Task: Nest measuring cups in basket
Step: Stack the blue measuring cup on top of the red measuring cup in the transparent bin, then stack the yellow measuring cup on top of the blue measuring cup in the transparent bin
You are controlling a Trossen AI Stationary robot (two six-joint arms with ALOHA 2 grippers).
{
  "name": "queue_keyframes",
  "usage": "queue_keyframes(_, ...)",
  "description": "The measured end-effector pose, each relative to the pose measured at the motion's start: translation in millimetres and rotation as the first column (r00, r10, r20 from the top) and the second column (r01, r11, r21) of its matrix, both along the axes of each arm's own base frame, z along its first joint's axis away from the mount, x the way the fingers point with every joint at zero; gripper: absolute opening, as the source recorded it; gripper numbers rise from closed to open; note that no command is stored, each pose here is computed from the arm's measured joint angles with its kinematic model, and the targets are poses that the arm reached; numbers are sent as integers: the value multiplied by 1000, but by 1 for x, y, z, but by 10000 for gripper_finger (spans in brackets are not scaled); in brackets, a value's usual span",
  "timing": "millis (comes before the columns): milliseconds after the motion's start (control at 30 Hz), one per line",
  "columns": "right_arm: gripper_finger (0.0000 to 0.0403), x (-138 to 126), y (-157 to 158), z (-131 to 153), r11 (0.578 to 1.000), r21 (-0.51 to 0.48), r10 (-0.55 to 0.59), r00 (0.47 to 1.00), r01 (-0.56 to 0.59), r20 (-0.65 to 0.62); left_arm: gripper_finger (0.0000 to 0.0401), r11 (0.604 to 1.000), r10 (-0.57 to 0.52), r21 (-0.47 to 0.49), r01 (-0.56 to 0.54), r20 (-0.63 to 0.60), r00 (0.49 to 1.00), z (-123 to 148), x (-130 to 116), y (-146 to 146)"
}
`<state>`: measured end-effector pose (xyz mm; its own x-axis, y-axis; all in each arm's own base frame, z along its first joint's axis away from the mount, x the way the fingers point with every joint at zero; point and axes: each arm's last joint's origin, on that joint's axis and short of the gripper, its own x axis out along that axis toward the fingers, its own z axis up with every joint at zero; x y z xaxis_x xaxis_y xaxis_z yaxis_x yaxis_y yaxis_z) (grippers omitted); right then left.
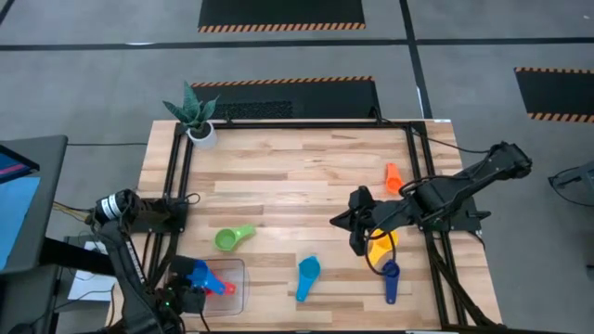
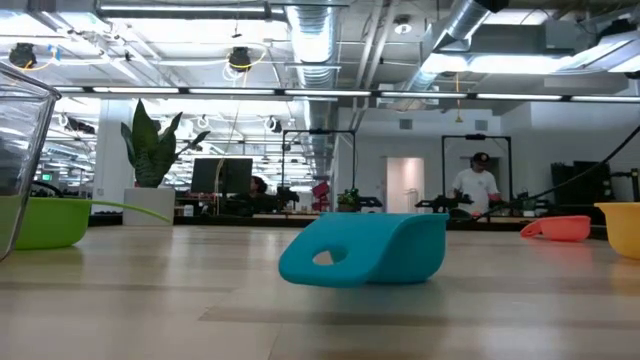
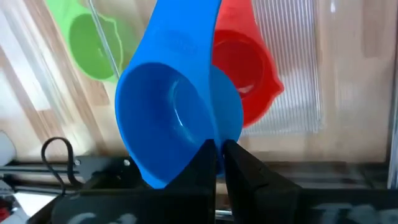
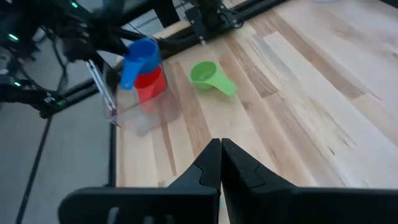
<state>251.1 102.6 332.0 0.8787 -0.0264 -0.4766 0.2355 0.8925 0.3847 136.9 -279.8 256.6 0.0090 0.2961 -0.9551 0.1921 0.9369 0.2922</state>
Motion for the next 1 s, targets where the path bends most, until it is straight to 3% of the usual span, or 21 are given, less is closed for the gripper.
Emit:
queue_keyframes(400,28,1,0,0,1000,0,0,1000,0,8,15,994,-34,-102,39,52,998,-2,5,-10)
queue_keyframes(600,28,1,0,0,1000,-8,-13,1000,13,12,31,997,35,-71,-28,101,994,-3,6,-7)
queue_keyframes(1000,28,1,0,0,1000,-9,-14,1000,14,11,33,996,53,-77,-51,25,998,-16,3,-5)
